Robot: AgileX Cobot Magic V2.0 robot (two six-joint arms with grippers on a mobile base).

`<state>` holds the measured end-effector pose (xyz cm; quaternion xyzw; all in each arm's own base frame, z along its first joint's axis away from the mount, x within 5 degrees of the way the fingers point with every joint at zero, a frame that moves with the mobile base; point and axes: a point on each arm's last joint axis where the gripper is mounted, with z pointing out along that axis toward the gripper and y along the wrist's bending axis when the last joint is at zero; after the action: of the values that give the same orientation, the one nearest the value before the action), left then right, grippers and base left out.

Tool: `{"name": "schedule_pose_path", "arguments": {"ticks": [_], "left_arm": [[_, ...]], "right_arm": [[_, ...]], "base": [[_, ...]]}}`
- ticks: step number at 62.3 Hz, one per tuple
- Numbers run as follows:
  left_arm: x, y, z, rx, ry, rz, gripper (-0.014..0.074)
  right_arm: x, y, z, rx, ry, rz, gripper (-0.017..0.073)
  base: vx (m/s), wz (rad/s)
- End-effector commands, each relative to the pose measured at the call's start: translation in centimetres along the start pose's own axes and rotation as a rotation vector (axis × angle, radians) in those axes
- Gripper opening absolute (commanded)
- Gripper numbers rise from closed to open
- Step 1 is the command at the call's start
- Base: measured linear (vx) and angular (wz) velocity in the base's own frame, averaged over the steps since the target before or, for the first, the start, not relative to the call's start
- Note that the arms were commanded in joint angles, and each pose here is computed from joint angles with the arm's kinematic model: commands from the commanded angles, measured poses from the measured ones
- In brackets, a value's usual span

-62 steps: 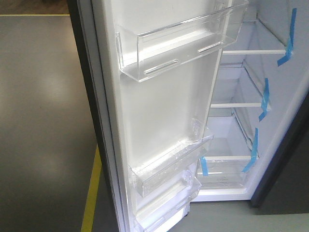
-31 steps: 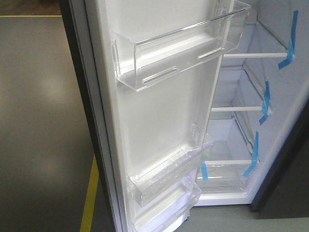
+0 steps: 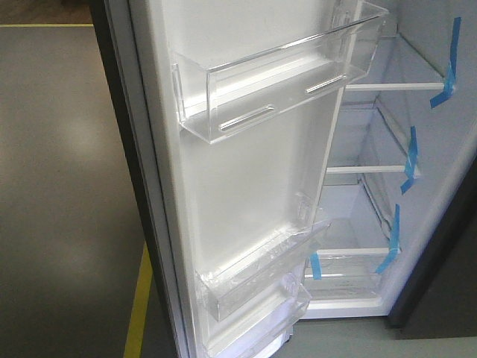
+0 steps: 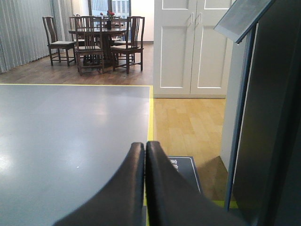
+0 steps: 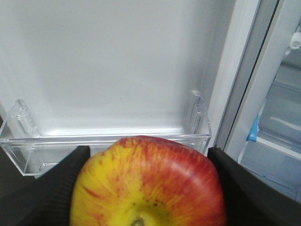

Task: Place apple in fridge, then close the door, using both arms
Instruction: 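Move the right gripper with the apple over the upper door bin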

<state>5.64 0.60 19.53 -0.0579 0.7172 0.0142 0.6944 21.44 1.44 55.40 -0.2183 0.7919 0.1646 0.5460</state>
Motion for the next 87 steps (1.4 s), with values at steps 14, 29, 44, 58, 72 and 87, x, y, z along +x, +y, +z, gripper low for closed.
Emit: {"name": "schedule_pose_path", "arguments": {"ticks": [14,29,44,58,72,87], "left_arm": [[0.16,-0.07,0.00,0.015,-0.066,-0.011,-0.0006],[0.16,-0.07,0.00,0.015,-0.066,-0.011,-0.0006],[0.16,-0.07,0.00,0.015,-0.066,-0.011,-0.0006],[0.16,-0.07,0.00,0.015,-0.066,-0.011,-0.0006],[0.16,-0.07,0.00,0.015,-0.066,-0.011,-0.0006],[0.16,-0.07,0.00,0.015,-0.066,-0.011,-0.0006]], "right_arm": [[-0.82,1.16,-1.22,-0.019,-0.062,-0.025,0.0055],[-0.82,1.16,-1.22,-0.019,-0.062,-0.025,0.0055],[-0.82,1.16,-1.22,-0.019,-0.062,-0.025,0.0055],[-0.82,1.16,-1.22,-0.019,-0.062,-0.028,0.0055],[-0.82,1.16,-1.22,-0.019,-0.062,-0.028,0.0056],[-0.82,1.16,-1.22,-0.019,-0.062,-0.028,0.0056]], "base": [[0.00,0.00],[0.00,0.00],[0.00,0.00],[0.00,0.00],[0.00,0.00],[0.00,0.00]]}}
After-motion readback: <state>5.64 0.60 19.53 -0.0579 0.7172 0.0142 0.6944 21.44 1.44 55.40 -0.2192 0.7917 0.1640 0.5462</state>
